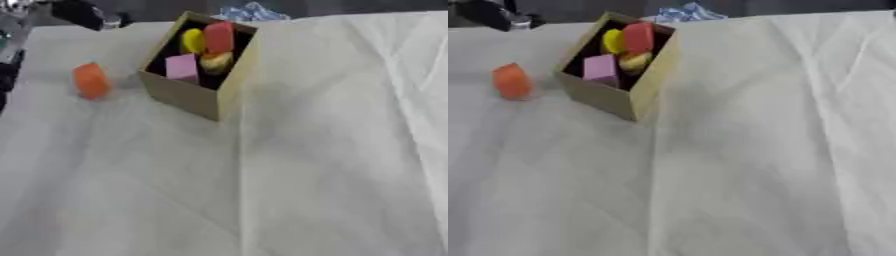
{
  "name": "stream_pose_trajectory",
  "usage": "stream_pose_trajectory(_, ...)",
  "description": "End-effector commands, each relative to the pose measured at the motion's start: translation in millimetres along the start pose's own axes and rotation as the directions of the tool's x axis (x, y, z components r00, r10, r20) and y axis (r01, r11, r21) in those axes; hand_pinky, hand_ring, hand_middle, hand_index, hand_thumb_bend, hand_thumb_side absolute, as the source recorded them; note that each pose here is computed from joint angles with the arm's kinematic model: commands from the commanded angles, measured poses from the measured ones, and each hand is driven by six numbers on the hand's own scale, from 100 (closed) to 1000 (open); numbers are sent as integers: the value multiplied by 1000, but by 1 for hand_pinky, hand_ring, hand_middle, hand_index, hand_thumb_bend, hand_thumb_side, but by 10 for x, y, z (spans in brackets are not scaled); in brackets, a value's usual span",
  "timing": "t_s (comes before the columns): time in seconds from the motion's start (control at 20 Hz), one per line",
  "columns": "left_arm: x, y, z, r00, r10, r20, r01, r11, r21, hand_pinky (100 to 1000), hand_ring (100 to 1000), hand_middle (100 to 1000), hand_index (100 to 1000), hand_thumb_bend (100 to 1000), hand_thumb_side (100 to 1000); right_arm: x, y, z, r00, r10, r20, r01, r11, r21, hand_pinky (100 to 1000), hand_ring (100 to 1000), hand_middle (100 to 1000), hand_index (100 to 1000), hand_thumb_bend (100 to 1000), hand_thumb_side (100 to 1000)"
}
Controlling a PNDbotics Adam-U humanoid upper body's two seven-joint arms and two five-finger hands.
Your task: Pick up objects on the table and place them in the box.
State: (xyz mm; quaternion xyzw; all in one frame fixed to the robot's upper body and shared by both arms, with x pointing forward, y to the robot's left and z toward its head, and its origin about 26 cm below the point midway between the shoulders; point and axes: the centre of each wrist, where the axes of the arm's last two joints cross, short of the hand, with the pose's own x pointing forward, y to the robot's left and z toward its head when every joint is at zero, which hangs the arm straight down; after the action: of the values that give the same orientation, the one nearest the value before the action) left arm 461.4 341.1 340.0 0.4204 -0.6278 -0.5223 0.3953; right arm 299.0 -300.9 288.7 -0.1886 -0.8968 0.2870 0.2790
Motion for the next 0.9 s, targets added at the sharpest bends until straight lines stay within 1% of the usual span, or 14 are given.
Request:
stream_pose_trajectory(0.05,-234,270,238,998,-22,-58,22,1000,0,850,808,794,904,547,531,32,-44,4,999,-18,36,19,999,-30,889,815,729,818,100,636)
stream_pose_trajectory(0.15,-321,221,294,997,-26,-69,23,998,-54,846,806,790,903,587,551,21,-37,20,999,-25,38,26,999,-35,888,814,728,816,100,635)
stream_pose_trajectory(0.25,-397,165,336,997,-27,-70,20,995,-98,842,801,785,897,600,546,16,-32,27,999,-28,39,30,999,-37,888,813,726,816,100,635)
stream_pose_trajectory(0.55,-587,-51,389,993,-49,-111,25,976,-214,840,806,787,884,615,525,11,-34,33,999,-26,33,27,999,-47,886,809,719,811,100,637)
stream_pose_trajectory(0.8,-678,-181,389,989,-58,-135,18,959,-283,842,813,800,883,618,510,10,-37,35,1000,-23,21,24,998,-58,885,806,715,809,100,639)
stream_pose_trajectory(0.9,-701,-218,384,988,-55,-143,10,955,-297,845,818,812,896,617,512,9,-36,36,1000,-22,17,23,998,-62,885,804,714,807,100,639)
